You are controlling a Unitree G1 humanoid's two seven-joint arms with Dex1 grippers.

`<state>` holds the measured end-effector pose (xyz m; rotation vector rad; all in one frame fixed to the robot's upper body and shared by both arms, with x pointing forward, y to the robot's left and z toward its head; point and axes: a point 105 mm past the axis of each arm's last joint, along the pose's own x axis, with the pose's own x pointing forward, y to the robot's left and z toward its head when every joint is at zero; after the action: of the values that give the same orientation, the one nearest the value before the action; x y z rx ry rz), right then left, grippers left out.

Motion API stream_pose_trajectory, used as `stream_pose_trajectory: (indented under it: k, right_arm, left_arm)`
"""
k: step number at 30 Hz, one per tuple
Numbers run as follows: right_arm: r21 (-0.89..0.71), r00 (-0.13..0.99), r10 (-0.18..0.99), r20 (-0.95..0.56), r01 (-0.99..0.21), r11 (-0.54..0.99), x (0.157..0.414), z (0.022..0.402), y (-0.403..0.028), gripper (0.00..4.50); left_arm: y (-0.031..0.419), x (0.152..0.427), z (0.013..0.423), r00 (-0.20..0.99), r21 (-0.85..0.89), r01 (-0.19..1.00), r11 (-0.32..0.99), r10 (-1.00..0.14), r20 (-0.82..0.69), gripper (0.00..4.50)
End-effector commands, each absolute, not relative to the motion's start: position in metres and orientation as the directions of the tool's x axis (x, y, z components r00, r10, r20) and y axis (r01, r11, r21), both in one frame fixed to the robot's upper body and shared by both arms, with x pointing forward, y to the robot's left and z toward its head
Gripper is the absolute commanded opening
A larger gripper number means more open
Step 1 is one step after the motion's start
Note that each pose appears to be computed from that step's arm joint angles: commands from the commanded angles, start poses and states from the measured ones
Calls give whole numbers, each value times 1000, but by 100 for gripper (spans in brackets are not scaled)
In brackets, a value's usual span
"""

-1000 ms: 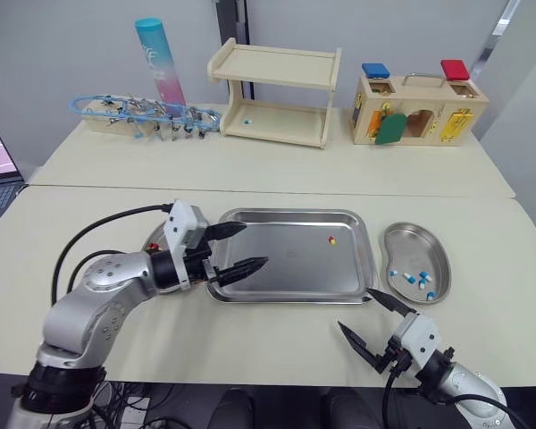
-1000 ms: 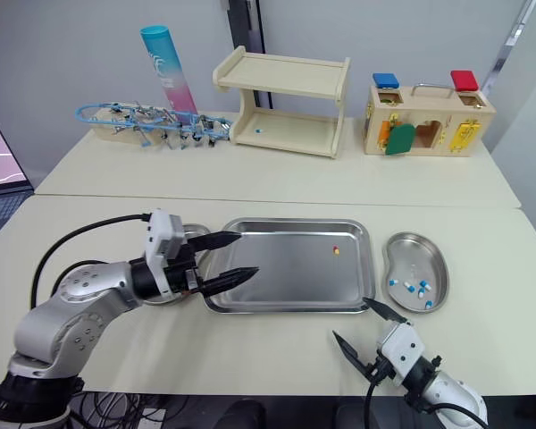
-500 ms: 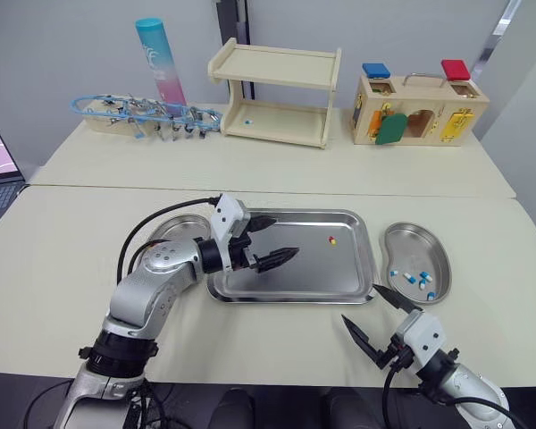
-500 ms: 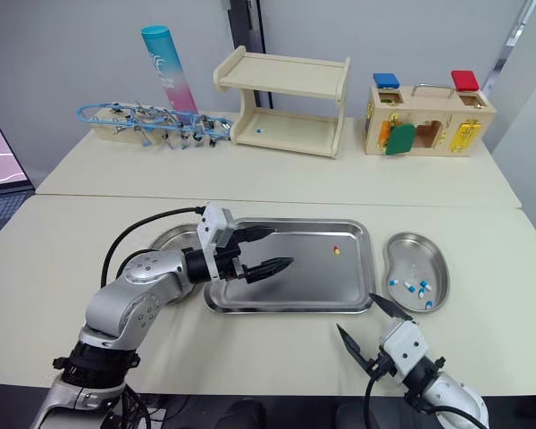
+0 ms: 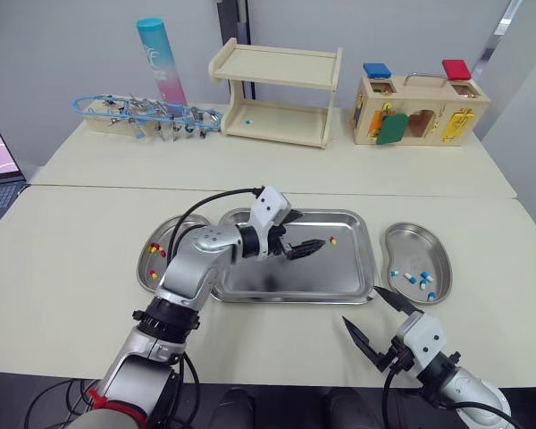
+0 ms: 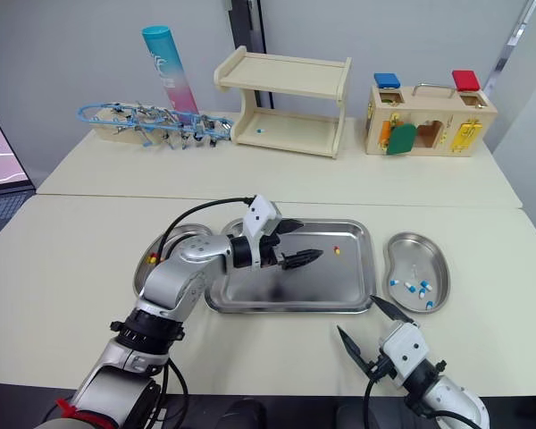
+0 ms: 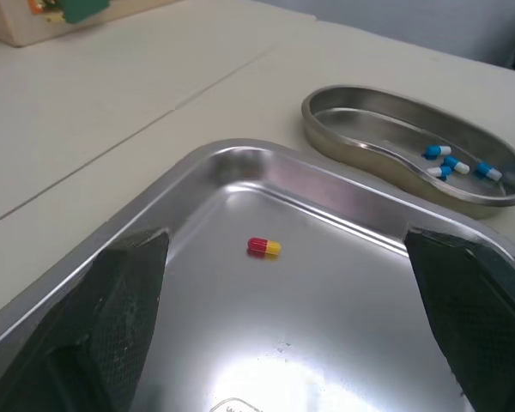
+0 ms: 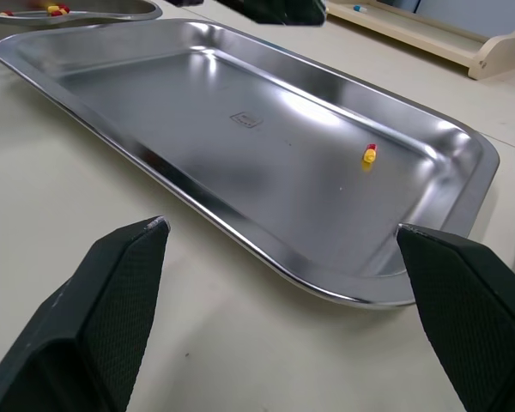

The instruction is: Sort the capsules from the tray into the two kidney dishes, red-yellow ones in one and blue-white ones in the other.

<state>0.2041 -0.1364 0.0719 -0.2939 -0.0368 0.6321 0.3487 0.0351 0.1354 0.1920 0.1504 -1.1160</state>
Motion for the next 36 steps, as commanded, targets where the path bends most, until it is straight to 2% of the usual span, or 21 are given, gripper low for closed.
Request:
stream_pose_trajectory:
  k: [1,12,22,25,27,36]
  right_arm:
    - [-301,808,589,-19,-567,767,202,83,-132,446]
    - [-297,814,581,-25,-561,773,200,83,-128,446]
    - [-289,821,570,-29,-553,782,197,83,-126,446]
    - [-287,823,568,-30,-551,784,197,83,-126,450]
    - [-285,823,567,-31,-551,784,196,82,-126,450]
    - [-280,825,564,-38,-551,786,194,81,-124,450]
  left_arm:
    - [24,355,131,410,122,912,391,-880,-241,450]
    - [-5,381,114,366,155,930,334,-882,-297,450]
    - [-22,386,97,322,180,945,274,-879,-352,450]
    - [-24,383,93,296,173,953,248,-883,-365,389]
    - [-25,382,91,286,179,956,234,-881,-376,333]
    - [-25,381,80,281,172,958,230,-872,-401,48]
